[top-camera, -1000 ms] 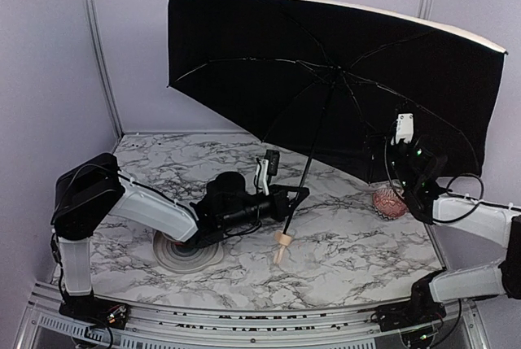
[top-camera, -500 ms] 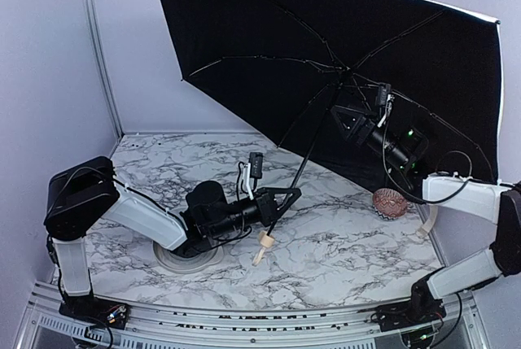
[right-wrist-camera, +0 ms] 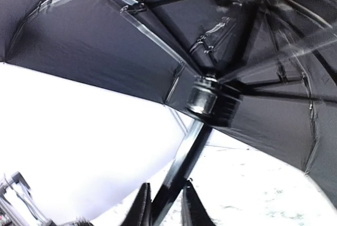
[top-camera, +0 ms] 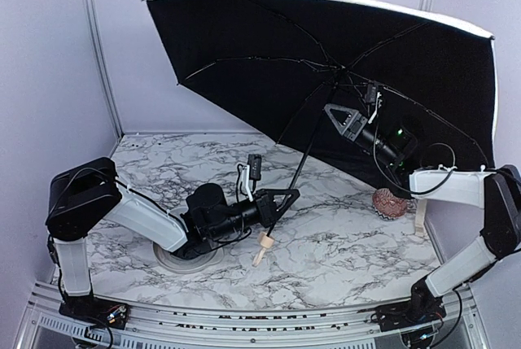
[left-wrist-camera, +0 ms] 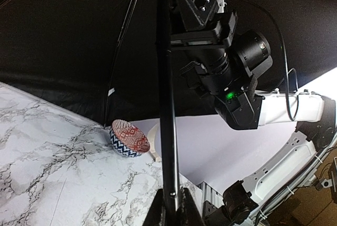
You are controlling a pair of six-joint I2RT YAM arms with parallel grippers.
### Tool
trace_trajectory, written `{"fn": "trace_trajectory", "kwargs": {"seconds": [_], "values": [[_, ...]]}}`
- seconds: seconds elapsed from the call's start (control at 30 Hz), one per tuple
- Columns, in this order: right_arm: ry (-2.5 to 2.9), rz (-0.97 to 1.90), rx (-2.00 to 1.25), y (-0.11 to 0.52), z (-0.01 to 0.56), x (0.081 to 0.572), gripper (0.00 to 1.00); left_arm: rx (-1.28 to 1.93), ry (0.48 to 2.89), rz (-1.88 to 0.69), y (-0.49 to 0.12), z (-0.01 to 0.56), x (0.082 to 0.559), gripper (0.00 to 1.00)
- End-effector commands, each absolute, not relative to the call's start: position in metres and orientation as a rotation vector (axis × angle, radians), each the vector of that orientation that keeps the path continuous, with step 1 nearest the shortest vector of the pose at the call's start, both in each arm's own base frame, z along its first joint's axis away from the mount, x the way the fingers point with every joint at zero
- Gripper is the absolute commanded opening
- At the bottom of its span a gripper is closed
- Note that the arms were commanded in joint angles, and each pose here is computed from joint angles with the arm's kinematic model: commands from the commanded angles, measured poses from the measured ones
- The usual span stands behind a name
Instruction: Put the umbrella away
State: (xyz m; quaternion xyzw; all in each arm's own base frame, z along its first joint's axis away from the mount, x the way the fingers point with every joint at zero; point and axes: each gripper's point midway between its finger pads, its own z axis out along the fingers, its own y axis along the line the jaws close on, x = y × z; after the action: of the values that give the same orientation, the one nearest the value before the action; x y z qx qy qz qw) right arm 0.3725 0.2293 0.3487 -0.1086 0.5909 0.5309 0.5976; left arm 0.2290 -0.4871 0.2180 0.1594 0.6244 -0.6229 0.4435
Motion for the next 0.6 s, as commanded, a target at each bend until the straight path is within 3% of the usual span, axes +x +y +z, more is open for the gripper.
{"fn": "trace_trajectory", "kwargs": {"seconds": [0.0, 0.07, 0.3, 0.43, 0.57], "values": [[1.335, 1.254, -0.235, 0.232, 0.366, 0.376, 0.05, 0.416, 1.439, -1.581, -0.489, 0.24, 0.222, 0.0], [1.357, 1.26, -0.221, 0.235, 0.366, 0.377, 0.0, 0.408, 1.462, -1.567, -0.489, 0.235, 0.224, 0.0], [1.43, 1.221, -0.221, 0.253, 0.367, 0.375, 0.0, 0.436, 1.488, -1.514, -0.488, 0.23, 0.225, 0.0], [1.477, 1.255, -0.223, 0.259, 0.359, 0.375, 0.35, 0.421, 1.472, -1.499, -0.484, 0.235, 0.226, 0.0], [1.503, 1.315, -0.23, 0.265, 0.351, 0.372, 0.52, 0.423, 1.468, -1.5, -0.485, 0.234, 0.227, 0.0]]}}
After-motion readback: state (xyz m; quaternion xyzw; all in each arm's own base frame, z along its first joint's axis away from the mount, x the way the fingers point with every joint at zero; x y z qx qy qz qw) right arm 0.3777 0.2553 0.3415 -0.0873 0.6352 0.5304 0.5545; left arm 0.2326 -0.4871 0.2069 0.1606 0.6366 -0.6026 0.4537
